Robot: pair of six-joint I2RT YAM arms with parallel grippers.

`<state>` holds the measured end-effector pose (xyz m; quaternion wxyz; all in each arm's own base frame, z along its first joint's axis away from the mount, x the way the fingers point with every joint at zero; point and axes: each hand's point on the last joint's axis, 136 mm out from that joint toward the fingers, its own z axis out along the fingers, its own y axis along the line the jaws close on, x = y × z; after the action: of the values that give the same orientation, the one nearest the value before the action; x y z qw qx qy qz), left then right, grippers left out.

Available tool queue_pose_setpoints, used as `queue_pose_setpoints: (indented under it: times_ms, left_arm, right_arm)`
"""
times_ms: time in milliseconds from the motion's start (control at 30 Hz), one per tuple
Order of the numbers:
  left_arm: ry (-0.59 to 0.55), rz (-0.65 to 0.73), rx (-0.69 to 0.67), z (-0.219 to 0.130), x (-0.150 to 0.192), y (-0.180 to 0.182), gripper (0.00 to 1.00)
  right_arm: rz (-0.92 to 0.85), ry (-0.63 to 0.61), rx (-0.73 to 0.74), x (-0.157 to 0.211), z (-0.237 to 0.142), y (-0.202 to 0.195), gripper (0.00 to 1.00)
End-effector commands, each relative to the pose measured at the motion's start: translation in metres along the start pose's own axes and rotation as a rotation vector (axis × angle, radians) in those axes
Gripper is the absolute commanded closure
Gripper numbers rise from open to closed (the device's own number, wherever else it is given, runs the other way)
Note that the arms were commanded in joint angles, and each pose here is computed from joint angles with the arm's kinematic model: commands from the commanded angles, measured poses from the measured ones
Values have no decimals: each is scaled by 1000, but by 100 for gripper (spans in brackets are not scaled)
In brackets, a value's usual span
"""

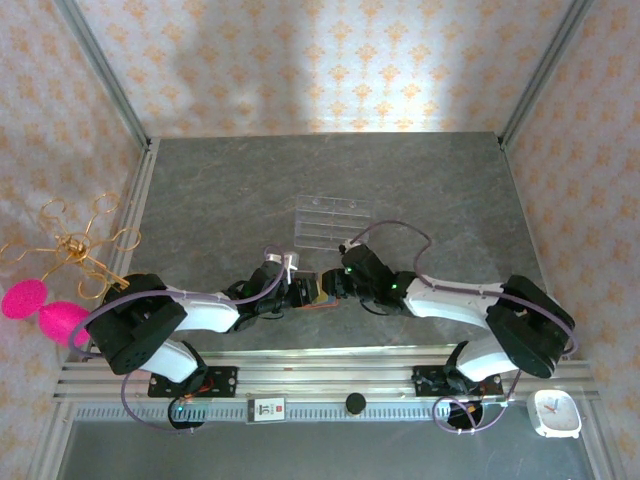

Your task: Take the credit cards out of the card holder

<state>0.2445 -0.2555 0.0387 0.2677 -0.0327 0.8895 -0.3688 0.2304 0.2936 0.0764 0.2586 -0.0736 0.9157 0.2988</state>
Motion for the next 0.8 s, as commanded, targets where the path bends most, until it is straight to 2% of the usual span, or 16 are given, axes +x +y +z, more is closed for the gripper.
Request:
queue_pose_setpoints:
  times_ms: [0,533,767]
  left_arm:
    - [60,-27,-32,-2,18,15,64]
    - [40,-40,2,-7,15,8,64]
    - [-61,-63,7,-32,-2,5,60]
  right_arm:
    - [-3,-11,-46,-8,2,14,66]
    - [-2,27,-74,-1,11,20,68]
    - [-28,31,-151,-7,9,46,66]
